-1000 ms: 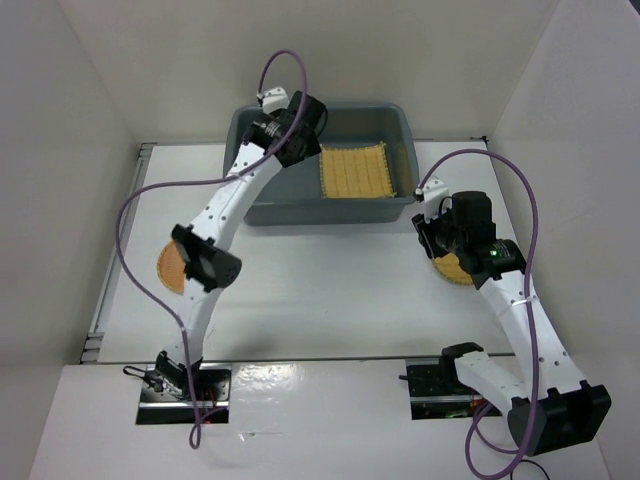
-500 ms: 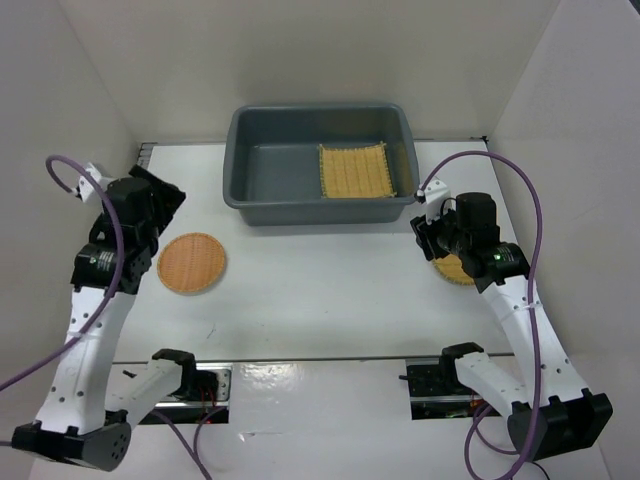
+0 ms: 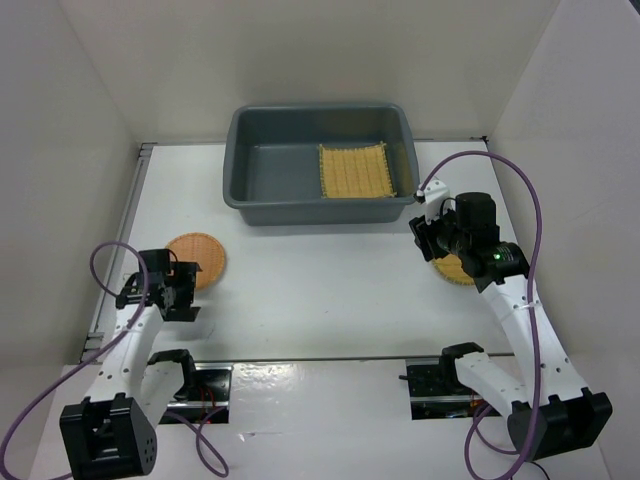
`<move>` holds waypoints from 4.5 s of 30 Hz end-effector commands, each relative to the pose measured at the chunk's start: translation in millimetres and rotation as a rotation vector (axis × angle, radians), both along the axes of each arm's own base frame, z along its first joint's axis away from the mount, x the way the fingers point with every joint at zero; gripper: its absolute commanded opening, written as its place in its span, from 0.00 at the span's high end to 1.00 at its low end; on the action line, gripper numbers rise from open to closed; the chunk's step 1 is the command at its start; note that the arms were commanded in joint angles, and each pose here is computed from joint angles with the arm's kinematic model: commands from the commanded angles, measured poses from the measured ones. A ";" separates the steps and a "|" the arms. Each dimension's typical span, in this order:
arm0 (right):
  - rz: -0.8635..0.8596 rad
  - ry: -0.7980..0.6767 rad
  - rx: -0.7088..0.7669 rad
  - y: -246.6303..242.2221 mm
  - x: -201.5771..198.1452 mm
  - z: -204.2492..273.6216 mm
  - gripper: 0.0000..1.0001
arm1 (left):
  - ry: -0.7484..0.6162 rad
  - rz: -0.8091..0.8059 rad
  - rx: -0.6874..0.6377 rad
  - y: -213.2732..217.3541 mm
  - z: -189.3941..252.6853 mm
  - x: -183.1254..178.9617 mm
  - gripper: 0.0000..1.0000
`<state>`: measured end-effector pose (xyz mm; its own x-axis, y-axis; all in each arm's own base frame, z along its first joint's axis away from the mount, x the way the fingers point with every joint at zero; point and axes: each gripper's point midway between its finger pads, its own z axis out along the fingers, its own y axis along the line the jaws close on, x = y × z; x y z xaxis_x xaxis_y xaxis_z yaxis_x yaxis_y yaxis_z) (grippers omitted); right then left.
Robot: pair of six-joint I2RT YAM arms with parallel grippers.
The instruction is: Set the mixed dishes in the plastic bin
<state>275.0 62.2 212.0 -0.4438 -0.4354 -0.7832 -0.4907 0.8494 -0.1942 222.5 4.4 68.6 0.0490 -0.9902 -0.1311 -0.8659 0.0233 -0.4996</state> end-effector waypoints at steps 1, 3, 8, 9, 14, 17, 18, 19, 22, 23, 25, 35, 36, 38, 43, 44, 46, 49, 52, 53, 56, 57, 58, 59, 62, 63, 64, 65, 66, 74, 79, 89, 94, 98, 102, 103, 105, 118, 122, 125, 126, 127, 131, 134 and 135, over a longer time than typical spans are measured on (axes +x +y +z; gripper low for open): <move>0.003 -0.014 0.003 -0.3 3.0 2.7 0.44 | -0.177 0.064 -0.083 -4.2 27.3 30.3 0.01; 0.003 -0.014 0.003 -0.3 3.0 2.7 0.42 | -0.153 0.081 -0.084 -3.1 17.3 25.4 0.01; 0.003 -0.014 0.003 -0.3 3.0 2.7 0.42 | -0.177 0.118 -0.097 -1.5 -2.7 25.7 0.01; 0.003 -0.005 0.001 -0.1 3.9 0.2 0.41 | -0.179 0.138 -0.111 -1.5 -7.6 25.2 0.01; 0.003 -0.005 0.001 -0.1 3.9 0.2 0.40 | -0.200 0.170 -0.174 -8.8 -32.8 16.7 0.01; -0.005 -0.006 -0.004 -1.7 4.3 0.1 0.40 | -0.240 0.195 -0.148 -1.9 -30.3 20.2 0.01; -0.005 -0.006 -0.004 -1.7 4.3 0.1 0.40 | -0.232 0.193 -0.138 -2.5 -37.0 17.3 0.01; -0.005 -0.006 -0.004 -1.7 4.3 0.1 0.40 | -0.278 0.201 -0.145 -1.5 -30.9 23.5 0.01; -0.005 -0.006 -0.004 -1.7 4.3 0.1 0.39 | -0.362 0.224 -0.153 1.5 -27.0 30.8 0.01; -0.005 -0.006 -0.004 -1.7 4.3 0.1 0.39 | -0.382 0.230 -0.142 4.1 -25.1 31.9 0.01; -0.005 0.003 -0.006 -1.6 5.2 -2.3 0.39 | -0.399 0.256 -0.109 11.7 -24.5 32.3 0.09; -0.005 0.003 -0.006 -1.6 5.2 -2.3 0.36 | -0.458 0.277 -0.023 26.8 -16.0 44.6 0.31; -0.005 0.003 -0.006 -1.6 5.2 -2.3 0.36 | -0.434 0.278 -0.023 27.0 -18.9 46.1 0.31; -0.005 0.003 -0.006 -1.6 5.2 -2.3 0.36 | -0.421 0.272 -0.017 27.8 -15.8 51.6 0.27; -0.005 0.003 -0.006 -1.6 5.2 -2.3 0.36 | -0.356 0.249 -0.025 24.4 -33.3 55.1 0.10; -0.005 0.003 -0.006 -1.6 5.2 -2.3 0.36 | -0.340 0.238 -0.016 24.2 -38.1 54.6 0.10; -0.005 0.003 -0.006 -1.6 5.2 -2.3 0.35 | -0.314 0.228 -0.008 25.2 -43.0 61.5 0.12; -0.005 0.003 -0.006 -1.6 5.2 -2.3 0.35 | -0.286 0.206 -0.014 23.8 -47.2 64.3 0.18; -0.005 0.003 -0.006 -1.6 5.2 -2.3 0.35 | -0.310 0.189 -0.051 17.1 -45.2 67.9 0.34; -0.005 0.003 -0.006 -1.6 5.2 -2.3 0.35 | -0.327 0.188 -0.050 17.6 -42.1 70.6 0.37; -0.005 0.003 -0.006 -1.6 5.2 -2.3 0.35 | -0.313 0.183 -0.035 18.4 -49.6 65.7 0.59; -0.005 0.003 -0.006 -1.6 5.2 -2.3 0.35 | -0.313 0.183 -0.035 18.4 -49.6 65.7 0.68; -0.005 0.003 -0.006 -1.6 5.2 -2.3 0.35 | -0.304 0.184 -0.036 18.2 -51.3 64.2 0.77; -0.005 0.012 -0.007 -1.4 6.0 -4.7 0.35 | -0.292 0.184 -0.036 17.9 -53.5 62.1 0.90; -0.005 0.012 -0.007 -1.4 6.1 -4.8 0.35 | -0.285 0.177 -0.017 19.2 -52.3 58.4 0.96; -0.005 0.012 -0.007 -1.4 6.1 -4.8 0.35 | -0.287 0.177 -0.017 19.1 -51.2 57.9 0.98; -0.005 0.012 -0.007 -1.4 6.1 -4.8 0.35 | -0.295 0.180 0.001 23.6 -46.9 59.2 1.00; -0.005 0.012 -0.007 -1.4 6.1 -4.8 0.35 | -0.311 0.173 0.008 23.7 -41.3 59.5 1.00; -0.005 0.012 -0.007 -1.4 6.1 -4.8 0.35 | -0.325 0.173 0.009 24.1 -34.5 62.2 1.00; -0.005 0.012 -0.007 -1.4 6.1 -4.8 0.35 | -0.429 0.068 0.143 33.0 56.9 77.5 1.00; -0.012 0.012 -0.013 -3.0 6.4 -4.8 0.34 | -0.575 0.005 0.198 26.6 129.8 94.4 1.00; -0.035 0.003 -0.017 -6.5 6.2 -2.6 0.34 | -0.951 -0.150 0.207 -9.6 280.5 106.7 1.00; -0.060 -0.006 -0.021 -9.9 7.8 1.1 0.34 | -0.969 -0.532 0.146 -77.3 313.3 171.0 1.00; -0.074 -0.012 -0.012 -12.3 7.2 3.5 0.34 | -0.872 -0.877 0.109 -150.4 293.0 217.7 1.00; -0.084 -0.012 -0.012 -14.9 7.7 3.5 0.34 | -0.879 -1.032 0.072 -196.9 291.6 239.1 1.00; -0.084 -0.012 -0.012 -14.9 7.7 3.5 0.34 | -0.863 -1.051 0.053 -203.8 286.5 241.9 1.00; -0.083 -0.003 -0.014 -14.8 8.6 1.0 0.34 | -0.869 -1.100 -0.013 -223.4 277.5 251.6 1.00; -0.093 -0.003 -0.014 -17.4 9.0 1.0 0.34 | -0.664 -1.220 -0.174 -296.0 169.8 319.4 1.00; -0.093 -0.003 -0.014 -17.4 9.0 1.0 0.34 | -0.676 -1.230 -0.173 -308.4 186.4 341.2 1.00; -0.093 -0.003 -0.014 -17.4 9.0 1.0 0.34 | -0.532 -1.211 -0.201 -317.5 110.4 359.3 1.00; -0.093 -0.003 -0.014 -17.4 9.0 1.0 0.34 | -0.635 -1.193 -0.234 -323.1 147.9 361.9 1.00; -0.093 0.006 -0.015 -17.3 9.9 -1.4 0.34 | -0.639 -1.224 -0.317 -331.5 147.4 356.1 1.00; -0.093 0.006 -0.015 -17.3 9.9 -1.5 0.34 | -0.602 -1.178 -0.269 -326.9 117.3 368.5 1.00; -0.093 0.006 -0.015 -17.3 9.9 -1.5 0.34 | -0.581 -1.202 -0.312 -337.1 98.2 363.4 1.00; -0.093 0.006 -0.015 -17.3 9.9 -1.5 0.34 | -0.572 -1.201 -0.315 -337.3 92.3 363.9 1.00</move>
<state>280.6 47.0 203.9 -0.4971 -0.4198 -0.7594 -0.4317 0.8788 -0.2032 593.6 -322.4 148.0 -0.8658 -0.4734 -0.1621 -0.0945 0.4729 -0.8760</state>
